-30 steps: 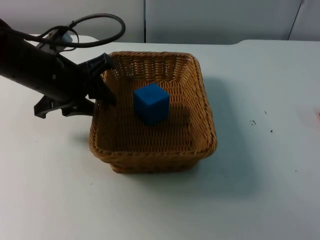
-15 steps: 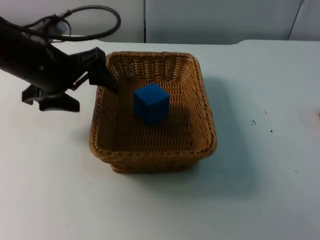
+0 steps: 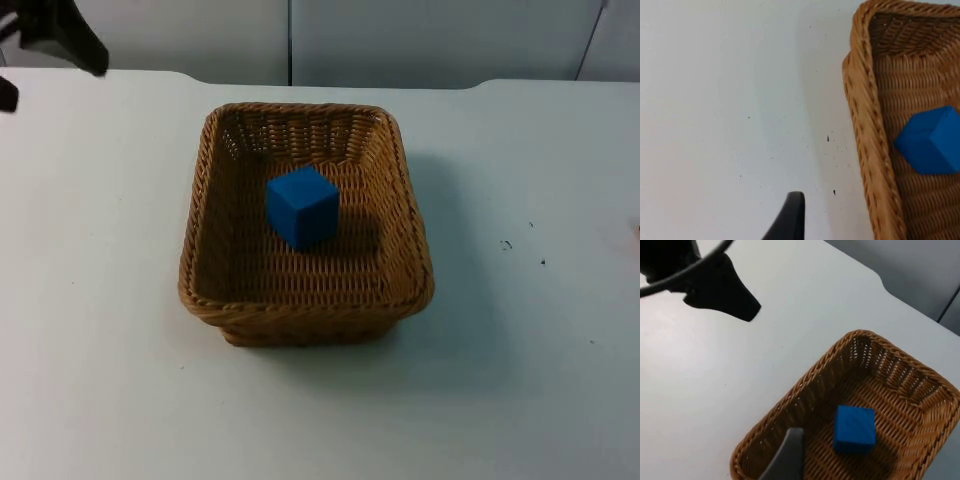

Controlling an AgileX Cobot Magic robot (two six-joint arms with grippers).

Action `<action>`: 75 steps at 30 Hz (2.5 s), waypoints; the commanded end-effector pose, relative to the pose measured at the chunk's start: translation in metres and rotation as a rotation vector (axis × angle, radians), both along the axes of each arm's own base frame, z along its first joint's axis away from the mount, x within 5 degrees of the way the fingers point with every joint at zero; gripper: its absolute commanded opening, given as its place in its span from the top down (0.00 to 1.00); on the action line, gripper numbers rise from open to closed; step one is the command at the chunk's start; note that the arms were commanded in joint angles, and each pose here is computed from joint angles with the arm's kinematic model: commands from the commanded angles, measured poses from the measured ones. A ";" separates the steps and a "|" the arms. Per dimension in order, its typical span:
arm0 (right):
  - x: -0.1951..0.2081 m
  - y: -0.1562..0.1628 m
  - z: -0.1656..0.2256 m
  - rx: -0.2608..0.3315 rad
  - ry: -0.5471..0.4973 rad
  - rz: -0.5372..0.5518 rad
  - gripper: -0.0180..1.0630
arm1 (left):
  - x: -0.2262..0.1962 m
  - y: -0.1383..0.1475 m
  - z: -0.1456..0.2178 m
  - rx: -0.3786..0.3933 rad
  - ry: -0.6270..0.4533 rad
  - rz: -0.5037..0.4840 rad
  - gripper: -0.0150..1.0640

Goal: Pick up the basket with the left hand and place the blue cube into the basket with the right hand.

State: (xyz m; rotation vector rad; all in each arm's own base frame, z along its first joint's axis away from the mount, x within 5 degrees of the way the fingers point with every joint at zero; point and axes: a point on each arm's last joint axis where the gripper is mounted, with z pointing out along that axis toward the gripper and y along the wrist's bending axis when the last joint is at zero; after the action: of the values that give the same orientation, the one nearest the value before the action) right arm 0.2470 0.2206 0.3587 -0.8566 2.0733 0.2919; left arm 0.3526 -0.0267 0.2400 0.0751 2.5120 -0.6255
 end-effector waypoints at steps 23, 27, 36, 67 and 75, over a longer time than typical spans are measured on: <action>-0.102 -0.091 0.030 0.154 -0.119 0.009 0.19 | -0.234 -0.008 0.089 0.073 -0.493 0.006 0.19; -0.125 -0.112 0.012 0.155 -0.112 0.009 0.19 | -0.277 -0.009 0.083 0.101 -0.550 -0.010 0.19; -0.168 -0.152 -0.020 0.162 -0.091 -0.003 0.19 | -0.334 -0.002 0.074 0.174 -0.571 0.084 0.19; -0.249 -0.229 -0.080 0.181 -0.081 -0.027 0.19 | -0.365 0.013 0.043 0.275 -0.505 0.213 0.19; -0.248 -0.229 -0.081 0.177 -0.081 -0.029 0.19 | -0.359 0.016 0.039 0.287 -0.521 0.239 0.19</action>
State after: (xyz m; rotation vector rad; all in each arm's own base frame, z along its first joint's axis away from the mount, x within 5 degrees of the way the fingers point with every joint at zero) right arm -0.0021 -0.0084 0.2803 -0.7126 1.9546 0.4260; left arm -0.0083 -0.0123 0.2802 0.0566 2.0592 -0.1234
